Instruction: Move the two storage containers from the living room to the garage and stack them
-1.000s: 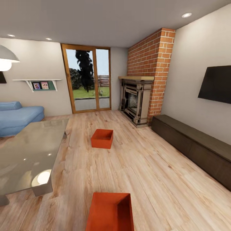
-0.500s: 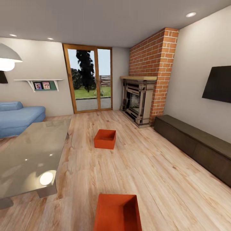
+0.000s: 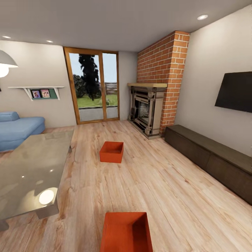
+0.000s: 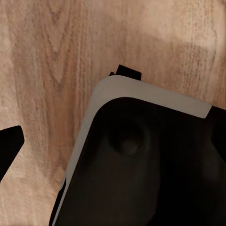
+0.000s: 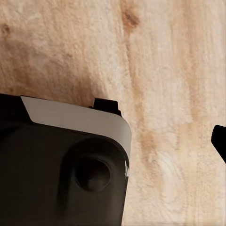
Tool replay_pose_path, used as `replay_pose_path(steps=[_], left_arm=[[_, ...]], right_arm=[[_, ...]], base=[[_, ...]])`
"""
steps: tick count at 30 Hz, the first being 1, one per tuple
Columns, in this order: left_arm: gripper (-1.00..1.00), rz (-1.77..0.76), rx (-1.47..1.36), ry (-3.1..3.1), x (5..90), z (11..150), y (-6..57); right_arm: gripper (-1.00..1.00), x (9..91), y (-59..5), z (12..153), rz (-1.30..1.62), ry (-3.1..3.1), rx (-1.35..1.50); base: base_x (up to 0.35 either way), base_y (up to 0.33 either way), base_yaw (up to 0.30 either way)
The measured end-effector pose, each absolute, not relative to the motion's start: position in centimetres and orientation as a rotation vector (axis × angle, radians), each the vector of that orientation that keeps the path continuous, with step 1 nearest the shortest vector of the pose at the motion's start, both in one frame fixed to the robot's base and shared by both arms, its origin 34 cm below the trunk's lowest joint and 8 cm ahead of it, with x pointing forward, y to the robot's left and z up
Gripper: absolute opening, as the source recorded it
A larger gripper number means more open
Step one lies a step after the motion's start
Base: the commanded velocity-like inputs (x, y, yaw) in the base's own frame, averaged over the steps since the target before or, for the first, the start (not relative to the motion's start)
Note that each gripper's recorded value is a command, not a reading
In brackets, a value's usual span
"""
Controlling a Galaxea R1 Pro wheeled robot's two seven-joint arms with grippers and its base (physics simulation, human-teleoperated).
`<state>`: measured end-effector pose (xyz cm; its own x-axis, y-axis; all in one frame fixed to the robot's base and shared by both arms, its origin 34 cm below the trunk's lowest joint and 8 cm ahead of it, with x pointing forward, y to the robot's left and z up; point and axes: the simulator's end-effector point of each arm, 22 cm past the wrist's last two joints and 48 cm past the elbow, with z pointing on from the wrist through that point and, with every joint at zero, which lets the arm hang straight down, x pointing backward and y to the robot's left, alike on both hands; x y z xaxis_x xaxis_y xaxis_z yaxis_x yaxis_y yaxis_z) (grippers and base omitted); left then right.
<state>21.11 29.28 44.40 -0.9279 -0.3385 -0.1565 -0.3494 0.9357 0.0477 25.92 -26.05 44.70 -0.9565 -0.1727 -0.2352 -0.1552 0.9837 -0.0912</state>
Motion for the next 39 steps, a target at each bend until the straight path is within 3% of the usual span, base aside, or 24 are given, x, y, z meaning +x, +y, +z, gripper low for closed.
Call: replay_pose_path(steps=[39], left_arm=[[1.0,0.12,-0.517,2.961,20.58,44.31,29.36]], right_arm=[[1.0,25.58,-26.17,44.58,-0.107,2.893,-0.263]], base=[[0.0,0.0,-0.023]])
